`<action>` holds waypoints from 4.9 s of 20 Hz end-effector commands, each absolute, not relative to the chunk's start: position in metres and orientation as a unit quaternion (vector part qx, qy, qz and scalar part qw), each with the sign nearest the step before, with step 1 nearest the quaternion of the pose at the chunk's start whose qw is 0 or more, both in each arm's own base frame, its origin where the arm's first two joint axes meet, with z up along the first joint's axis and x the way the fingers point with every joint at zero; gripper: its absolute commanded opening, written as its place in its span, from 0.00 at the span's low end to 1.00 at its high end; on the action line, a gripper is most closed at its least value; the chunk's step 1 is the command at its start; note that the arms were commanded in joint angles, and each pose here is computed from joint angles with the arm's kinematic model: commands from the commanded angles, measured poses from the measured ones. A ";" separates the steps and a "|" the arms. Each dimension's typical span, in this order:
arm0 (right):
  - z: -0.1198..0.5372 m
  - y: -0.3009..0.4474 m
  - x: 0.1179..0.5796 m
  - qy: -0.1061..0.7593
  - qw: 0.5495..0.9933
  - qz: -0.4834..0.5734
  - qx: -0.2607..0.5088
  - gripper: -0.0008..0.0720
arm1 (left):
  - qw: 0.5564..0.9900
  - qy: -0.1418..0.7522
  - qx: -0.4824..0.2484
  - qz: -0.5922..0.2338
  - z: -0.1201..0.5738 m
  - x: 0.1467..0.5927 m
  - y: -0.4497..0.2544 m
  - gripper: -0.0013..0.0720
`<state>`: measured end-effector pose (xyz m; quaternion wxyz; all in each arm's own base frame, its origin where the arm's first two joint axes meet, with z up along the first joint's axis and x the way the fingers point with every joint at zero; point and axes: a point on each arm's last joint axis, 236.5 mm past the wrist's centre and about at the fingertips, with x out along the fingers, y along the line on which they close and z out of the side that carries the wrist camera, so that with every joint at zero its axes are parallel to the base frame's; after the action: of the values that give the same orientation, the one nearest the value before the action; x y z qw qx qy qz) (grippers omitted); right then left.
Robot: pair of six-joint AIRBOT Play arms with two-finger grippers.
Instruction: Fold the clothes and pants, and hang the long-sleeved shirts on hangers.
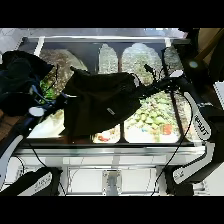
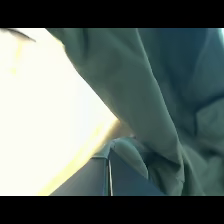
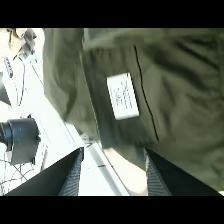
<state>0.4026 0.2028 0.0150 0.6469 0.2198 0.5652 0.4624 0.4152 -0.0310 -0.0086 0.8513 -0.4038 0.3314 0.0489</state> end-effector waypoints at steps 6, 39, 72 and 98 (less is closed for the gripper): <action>0.008 0.201 0.396 0.579 0.642 0.461 0.200 0.58 | 0.796 0.373 -0.467 0.090 -0.016 0.379 0.040 0.03; -0.077 0.238 0.369 0.635 0.595 0.486 0.078 0.04 | 0.803 0.381 -0.452 0.076 -0.016 0.378 0.033 0.03; -0.007 0.113 0.307 0.630 0.700 0.324 0.092 0.47 | 0.796 0.509 -0.320 -0.064 0.021 0.323 0.021 0.98; 0.012 0.122 0.284 0.548 0.777 0.281 0.134 0.47 | 0.695 0.549 -0.454 0.093 -0.102 0.290 0.008 0.74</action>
<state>0.2829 0.1223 0.0118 0.7745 0.1337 0.5502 0.2820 0.2837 0.0182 -0.0967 0.7085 -0.4577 0.5263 0.1072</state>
